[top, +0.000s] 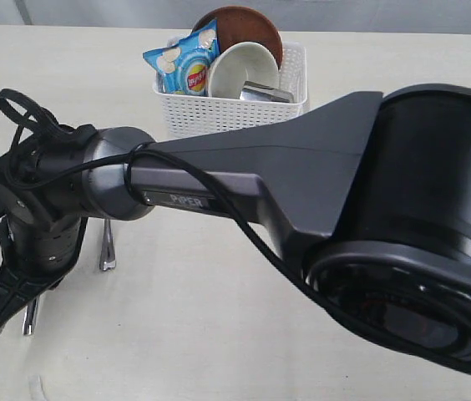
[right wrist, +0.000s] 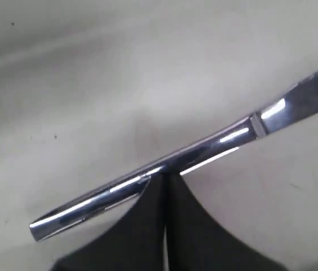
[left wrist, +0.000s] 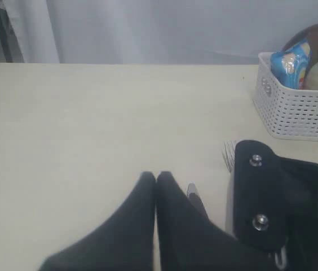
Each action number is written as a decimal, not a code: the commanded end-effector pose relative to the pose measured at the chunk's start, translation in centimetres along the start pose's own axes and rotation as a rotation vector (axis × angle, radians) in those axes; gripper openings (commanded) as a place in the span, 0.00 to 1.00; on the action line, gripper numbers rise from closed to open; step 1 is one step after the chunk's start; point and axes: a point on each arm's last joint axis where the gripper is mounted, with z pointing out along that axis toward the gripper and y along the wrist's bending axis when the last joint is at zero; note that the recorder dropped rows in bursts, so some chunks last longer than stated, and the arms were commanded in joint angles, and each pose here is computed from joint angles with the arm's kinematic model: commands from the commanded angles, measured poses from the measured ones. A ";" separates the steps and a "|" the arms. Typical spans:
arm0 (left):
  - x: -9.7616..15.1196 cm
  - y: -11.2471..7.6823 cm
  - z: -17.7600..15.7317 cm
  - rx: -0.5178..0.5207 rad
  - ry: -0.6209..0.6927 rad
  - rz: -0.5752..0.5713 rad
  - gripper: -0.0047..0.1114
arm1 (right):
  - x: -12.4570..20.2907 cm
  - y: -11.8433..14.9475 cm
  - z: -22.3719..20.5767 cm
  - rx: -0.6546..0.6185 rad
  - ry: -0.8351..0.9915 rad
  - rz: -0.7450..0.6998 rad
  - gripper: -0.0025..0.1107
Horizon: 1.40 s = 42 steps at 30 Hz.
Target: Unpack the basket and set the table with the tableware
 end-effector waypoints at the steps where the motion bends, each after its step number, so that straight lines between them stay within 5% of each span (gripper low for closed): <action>1: 0.0 0.0 0.0 -0.005 -0.012 0.010 0.04 | -0.9 -0.5 -1.6 0.020 -0.078 -0.014 0.02; 10: 0.0 0.0 0.0 -0.005 -0.012 0.010 0.04 | -0.1 -4.8 -2.5 0.029 -0.052 0.081 0.02; 24: 0.0 0.0 0.0 -0.005 -0.012 0.010 0.04 | -1.9 -3.5 -3.3 -0.038 -0.226 -0.065 0.02; 42: 0.0 0.0 0.0 -0.005 -0.012 0.010 0.04 | -0.5 -2.1 -1.1 -0.201 -0.109 -0.033 0.02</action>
